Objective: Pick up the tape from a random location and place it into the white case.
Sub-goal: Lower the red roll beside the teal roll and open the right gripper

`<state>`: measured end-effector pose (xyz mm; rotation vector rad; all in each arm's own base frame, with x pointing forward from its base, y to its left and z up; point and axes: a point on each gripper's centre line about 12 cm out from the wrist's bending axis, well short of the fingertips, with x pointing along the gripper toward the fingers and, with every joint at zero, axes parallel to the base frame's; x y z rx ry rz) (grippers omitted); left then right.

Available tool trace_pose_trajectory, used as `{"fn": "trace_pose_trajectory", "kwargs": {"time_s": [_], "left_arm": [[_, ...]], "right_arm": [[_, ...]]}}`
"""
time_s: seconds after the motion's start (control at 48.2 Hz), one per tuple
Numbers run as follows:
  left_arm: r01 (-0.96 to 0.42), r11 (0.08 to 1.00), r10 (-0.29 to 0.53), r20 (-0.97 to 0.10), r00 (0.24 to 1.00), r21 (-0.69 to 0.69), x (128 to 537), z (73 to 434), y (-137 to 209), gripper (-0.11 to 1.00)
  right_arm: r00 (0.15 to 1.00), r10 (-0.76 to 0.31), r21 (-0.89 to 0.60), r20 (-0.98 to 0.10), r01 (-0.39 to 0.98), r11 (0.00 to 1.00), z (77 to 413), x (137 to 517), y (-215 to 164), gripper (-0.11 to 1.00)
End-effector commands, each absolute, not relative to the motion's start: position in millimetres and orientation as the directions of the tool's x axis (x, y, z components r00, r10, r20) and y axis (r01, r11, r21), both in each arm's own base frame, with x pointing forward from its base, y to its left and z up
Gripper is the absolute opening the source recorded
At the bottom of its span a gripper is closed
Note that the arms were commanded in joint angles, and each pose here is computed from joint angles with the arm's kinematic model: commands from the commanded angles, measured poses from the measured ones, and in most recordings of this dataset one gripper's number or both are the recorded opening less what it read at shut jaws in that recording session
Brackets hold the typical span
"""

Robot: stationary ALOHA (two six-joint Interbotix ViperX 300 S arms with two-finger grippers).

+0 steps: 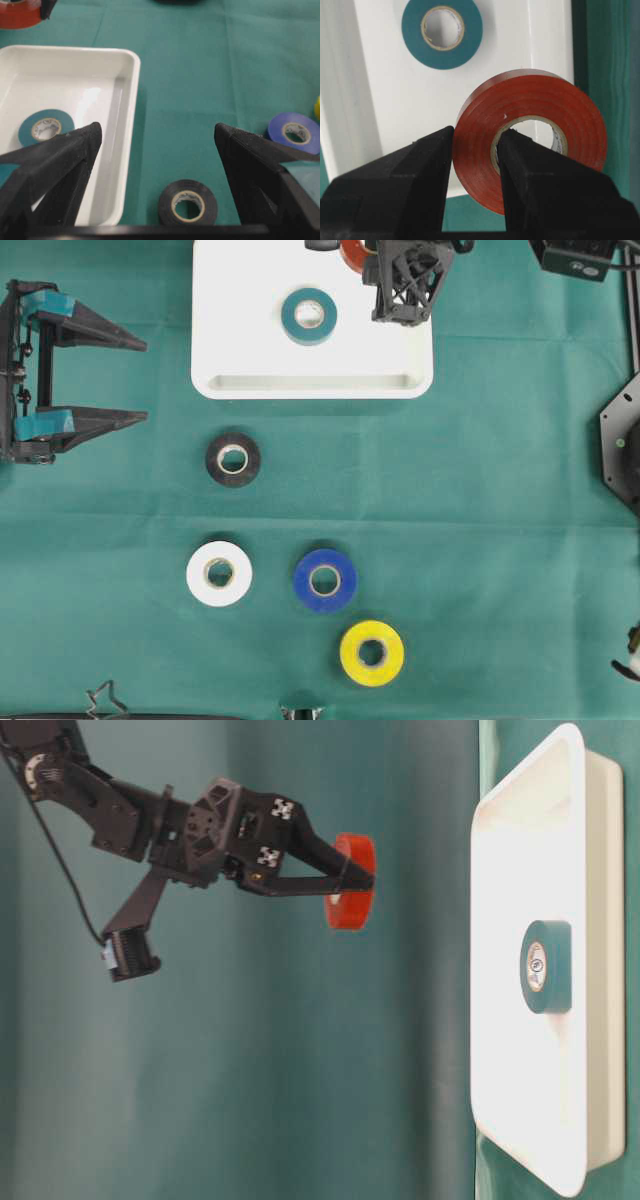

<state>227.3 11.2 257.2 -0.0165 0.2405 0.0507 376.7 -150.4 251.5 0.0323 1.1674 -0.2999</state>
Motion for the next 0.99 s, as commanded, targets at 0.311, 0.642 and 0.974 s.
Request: {"fn": "trace_pose_trajectory", "kwargs": {"time_s": [0.311,0.642,0.974], "left_arm": [[-0.052,0.999,0.049,-0.215,0.975,-0.012,230,266,11,0.97],[-0.051,0.999,0.047,-0.215,0.976,-0.013,230,266,11,0.97],[-0.051,0.999,0.047,-0.215,0.976,-0.013,230,266,11,0.97]], "right_arm": [[0.38,-0.204,-0.106,-0.902,0.264,0.959,203,378,-148,0.29],[0.38,-0.177,-0.075,-0.908,0.268,0.96,157,384,-147,0.29],[0.371,-0.159,-0.054,-0.915,0.277,0.959,151,384,-145,0.29]]}}
